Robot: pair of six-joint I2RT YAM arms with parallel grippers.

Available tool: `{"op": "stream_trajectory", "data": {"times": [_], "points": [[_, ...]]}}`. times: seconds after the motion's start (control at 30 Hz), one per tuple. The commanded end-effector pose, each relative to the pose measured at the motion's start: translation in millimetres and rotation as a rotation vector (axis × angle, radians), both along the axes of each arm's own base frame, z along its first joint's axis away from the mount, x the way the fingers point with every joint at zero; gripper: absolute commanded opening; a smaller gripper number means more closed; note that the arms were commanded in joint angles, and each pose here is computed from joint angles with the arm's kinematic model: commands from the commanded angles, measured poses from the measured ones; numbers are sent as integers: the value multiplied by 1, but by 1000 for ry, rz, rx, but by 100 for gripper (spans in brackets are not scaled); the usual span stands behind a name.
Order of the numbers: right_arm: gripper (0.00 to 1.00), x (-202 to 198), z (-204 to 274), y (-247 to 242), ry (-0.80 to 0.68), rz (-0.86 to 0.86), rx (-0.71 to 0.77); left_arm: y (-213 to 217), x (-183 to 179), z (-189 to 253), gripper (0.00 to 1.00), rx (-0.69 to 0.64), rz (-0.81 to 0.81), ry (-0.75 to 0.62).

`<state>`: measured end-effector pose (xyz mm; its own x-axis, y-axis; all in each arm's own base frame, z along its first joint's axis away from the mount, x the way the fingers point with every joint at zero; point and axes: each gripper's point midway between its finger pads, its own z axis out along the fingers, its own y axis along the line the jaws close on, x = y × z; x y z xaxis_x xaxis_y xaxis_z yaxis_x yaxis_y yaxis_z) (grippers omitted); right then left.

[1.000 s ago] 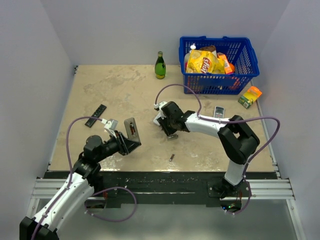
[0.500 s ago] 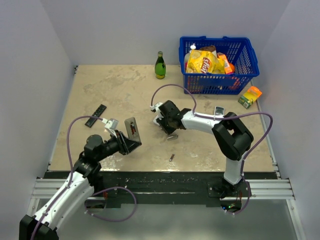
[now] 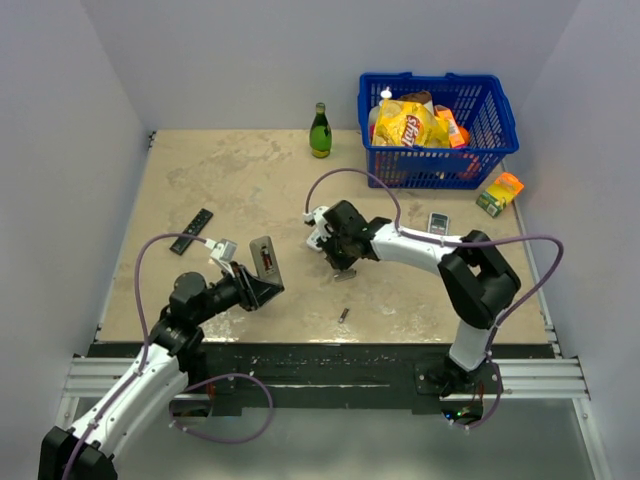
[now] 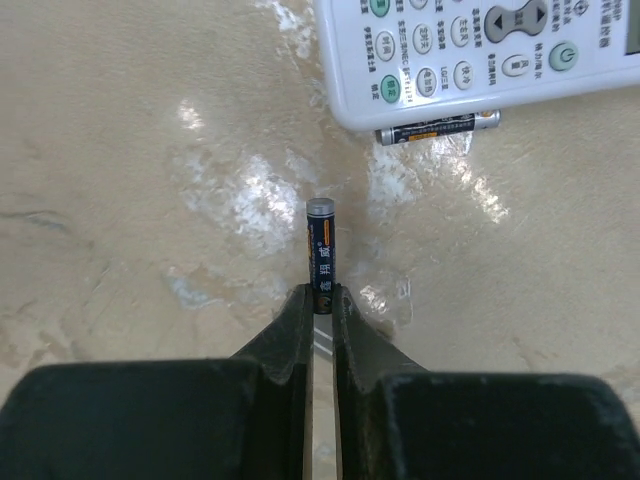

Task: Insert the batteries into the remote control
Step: Pick up the battery from the center of the board, then load the battery into the remote control.

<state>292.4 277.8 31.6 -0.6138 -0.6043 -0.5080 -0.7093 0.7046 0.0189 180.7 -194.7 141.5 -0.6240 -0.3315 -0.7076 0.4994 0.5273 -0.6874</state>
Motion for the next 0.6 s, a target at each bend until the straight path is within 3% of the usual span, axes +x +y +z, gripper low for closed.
{"op": "stream_trajectory", "data": {"times": [0.0, 0.33, 0.57], "points": [[0, -6, 51, 11, -48, 20, 131, -3, 3, 8, 0, -49, 2, -53], [0, -56, 143, 49, -57, 80, 389, -5, 9, 5, 0, -71, 6, -73], [0, -85, 165, 85, -21, 120, 456, -5, 12, 5, 0, -81, 16, -82]]}}
